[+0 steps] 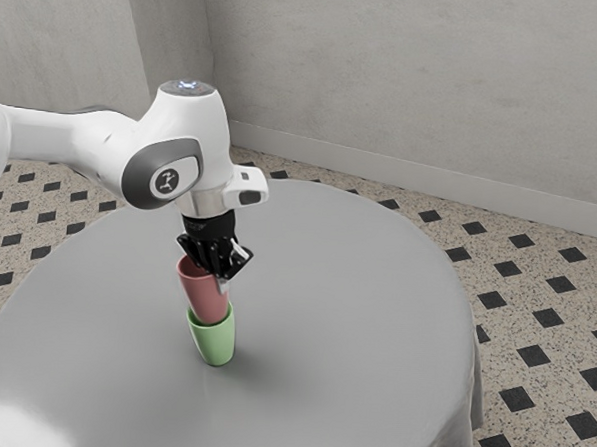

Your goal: Place the left cup onto the right cup

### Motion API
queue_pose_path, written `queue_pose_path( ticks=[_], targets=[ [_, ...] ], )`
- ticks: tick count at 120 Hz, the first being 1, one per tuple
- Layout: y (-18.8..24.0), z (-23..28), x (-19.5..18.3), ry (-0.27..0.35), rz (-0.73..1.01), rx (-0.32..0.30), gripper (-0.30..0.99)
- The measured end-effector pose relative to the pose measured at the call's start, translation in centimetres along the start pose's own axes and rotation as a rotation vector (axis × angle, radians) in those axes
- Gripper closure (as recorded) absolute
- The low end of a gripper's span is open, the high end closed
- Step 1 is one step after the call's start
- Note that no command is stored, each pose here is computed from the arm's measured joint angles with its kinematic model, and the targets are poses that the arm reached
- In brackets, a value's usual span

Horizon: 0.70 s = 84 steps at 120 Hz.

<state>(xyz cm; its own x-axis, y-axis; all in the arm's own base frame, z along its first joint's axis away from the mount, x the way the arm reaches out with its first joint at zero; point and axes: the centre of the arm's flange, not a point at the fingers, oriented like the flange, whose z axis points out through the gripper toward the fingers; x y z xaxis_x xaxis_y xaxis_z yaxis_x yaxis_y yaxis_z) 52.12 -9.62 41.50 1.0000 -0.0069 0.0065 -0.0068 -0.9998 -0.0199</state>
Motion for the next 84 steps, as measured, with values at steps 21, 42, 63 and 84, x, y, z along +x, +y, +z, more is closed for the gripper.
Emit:
queue_pose_path(
  ticks=[21, 42, 63, 84],
  targets=[
    [-0.14, 0.03, 0.13, 0.009, -0.004, 0.002, 0.79],
    [-0.46, 0.35, 0.15, 0.006, -0.013, 0.005, 0.79],
    [-0.67, 0.38, 0.18, 0.007, -0.02, 0.005, 0.79],
    [-0.56, 0.32, 0.2, 0.008, -0.021, 0.0, 0.45]
  ],
)
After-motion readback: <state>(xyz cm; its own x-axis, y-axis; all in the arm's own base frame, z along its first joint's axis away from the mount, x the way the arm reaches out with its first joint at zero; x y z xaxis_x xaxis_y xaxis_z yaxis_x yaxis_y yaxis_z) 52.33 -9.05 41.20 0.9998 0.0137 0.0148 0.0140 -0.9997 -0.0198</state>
